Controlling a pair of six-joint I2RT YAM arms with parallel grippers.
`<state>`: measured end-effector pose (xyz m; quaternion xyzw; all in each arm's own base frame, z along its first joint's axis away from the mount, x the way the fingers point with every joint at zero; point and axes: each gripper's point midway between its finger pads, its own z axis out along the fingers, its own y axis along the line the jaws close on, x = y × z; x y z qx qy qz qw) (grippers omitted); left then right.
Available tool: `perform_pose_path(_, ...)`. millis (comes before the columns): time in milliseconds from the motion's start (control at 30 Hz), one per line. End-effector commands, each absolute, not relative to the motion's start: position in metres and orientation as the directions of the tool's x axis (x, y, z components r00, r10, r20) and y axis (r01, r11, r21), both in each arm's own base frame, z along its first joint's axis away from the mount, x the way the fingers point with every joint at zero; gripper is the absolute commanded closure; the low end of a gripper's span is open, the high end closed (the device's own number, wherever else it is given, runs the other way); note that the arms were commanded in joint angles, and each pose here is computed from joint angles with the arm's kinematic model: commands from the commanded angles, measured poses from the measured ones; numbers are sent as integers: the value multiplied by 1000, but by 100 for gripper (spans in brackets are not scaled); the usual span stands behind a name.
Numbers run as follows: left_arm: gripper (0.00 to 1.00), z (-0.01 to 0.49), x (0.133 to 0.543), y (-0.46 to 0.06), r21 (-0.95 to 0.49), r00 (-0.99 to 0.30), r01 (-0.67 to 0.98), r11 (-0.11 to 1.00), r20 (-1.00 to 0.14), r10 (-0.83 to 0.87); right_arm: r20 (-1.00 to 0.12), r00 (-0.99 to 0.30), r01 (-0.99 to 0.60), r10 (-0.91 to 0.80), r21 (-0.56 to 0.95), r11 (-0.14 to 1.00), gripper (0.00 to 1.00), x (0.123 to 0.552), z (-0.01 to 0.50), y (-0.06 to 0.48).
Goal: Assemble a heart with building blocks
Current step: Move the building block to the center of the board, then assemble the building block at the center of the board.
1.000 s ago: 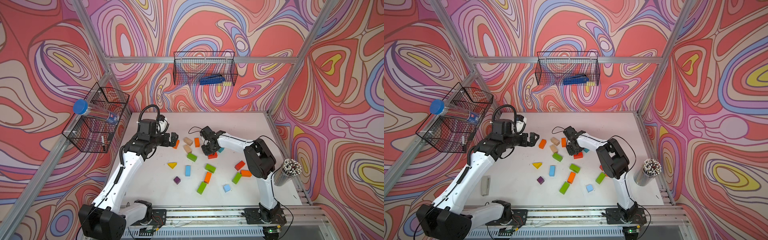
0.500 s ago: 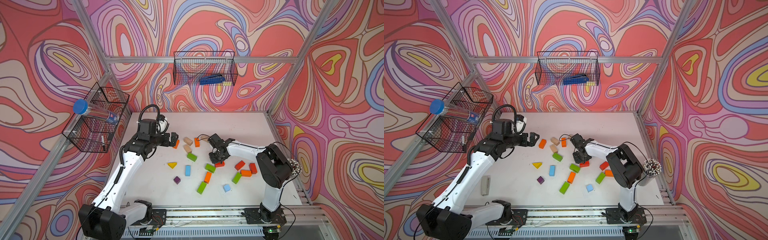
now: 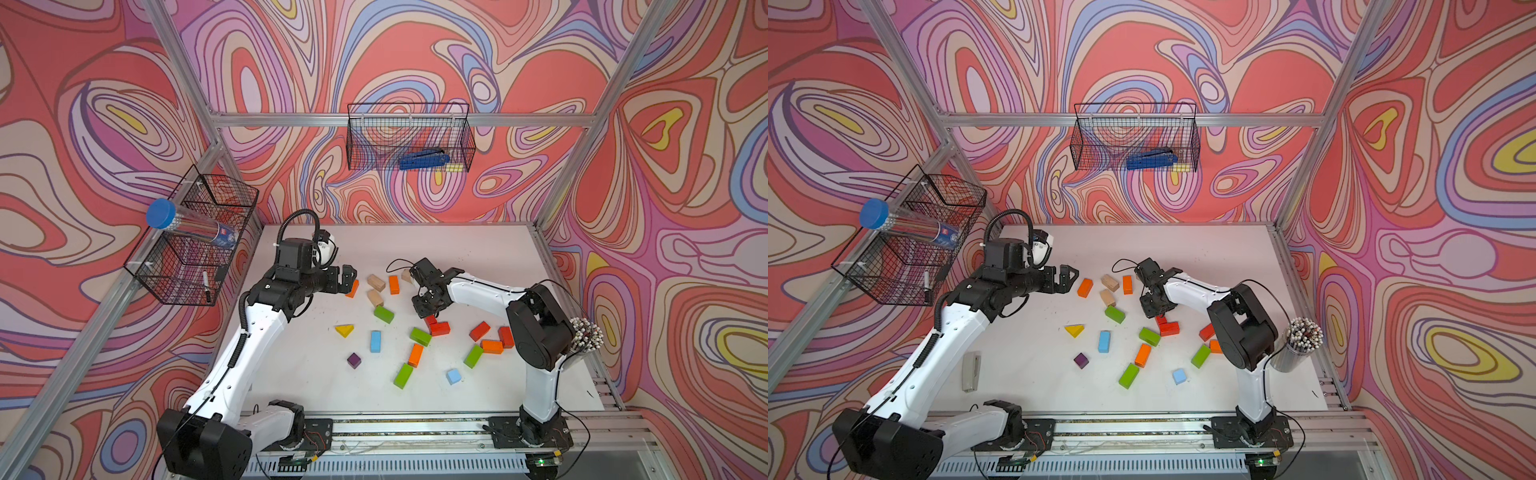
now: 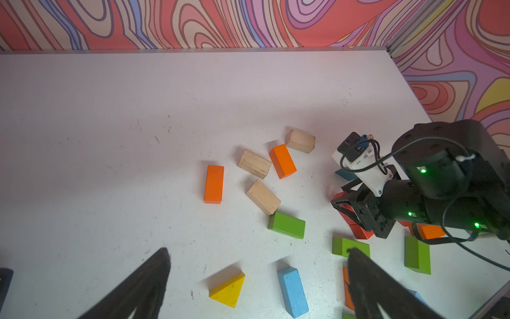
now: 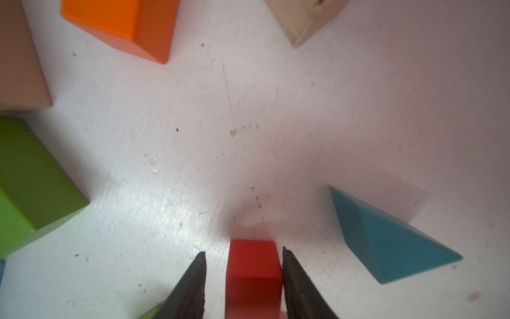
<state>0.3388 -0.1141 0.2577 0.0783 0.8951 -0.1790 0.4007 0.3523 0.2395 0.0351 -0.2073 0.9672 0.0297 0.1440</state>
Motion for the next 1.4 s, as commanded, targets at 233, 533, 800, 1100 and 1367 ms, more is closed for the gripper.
perform_pose_path(233, 0, 256, 333, -116, -264, -678, 295, 918, -735, 7, -269, -861, -436, -432, -47, 899, 64, 350, 33, 231)
perform_pose_path(533, 0, 255, 333, -116, -265, -680, 291, 919, -733, 4, -304, -776, -563, -553, -62, 824, 76, 370, 47, 251)
perform_pose_path(800, 0, 254, 334, -114, -258, -679, 285, 923, -734, 4, -271, -751, -606, -602, -79, 792, 77, 393, 40, 261)
perform_pose_path(1100, 0, 254, 334, -115, -264, -682, 289, 920, -732, 4, -255, -758, -602, -600, -77, 795, 77, 403, 35, 255)
perform_pose_path(1367, 0, 253, 334, -116, -267, -682, 289, 919, -731, 3, -246, -762, -597, -598, -89, 797, 78, 409, 30, 248)
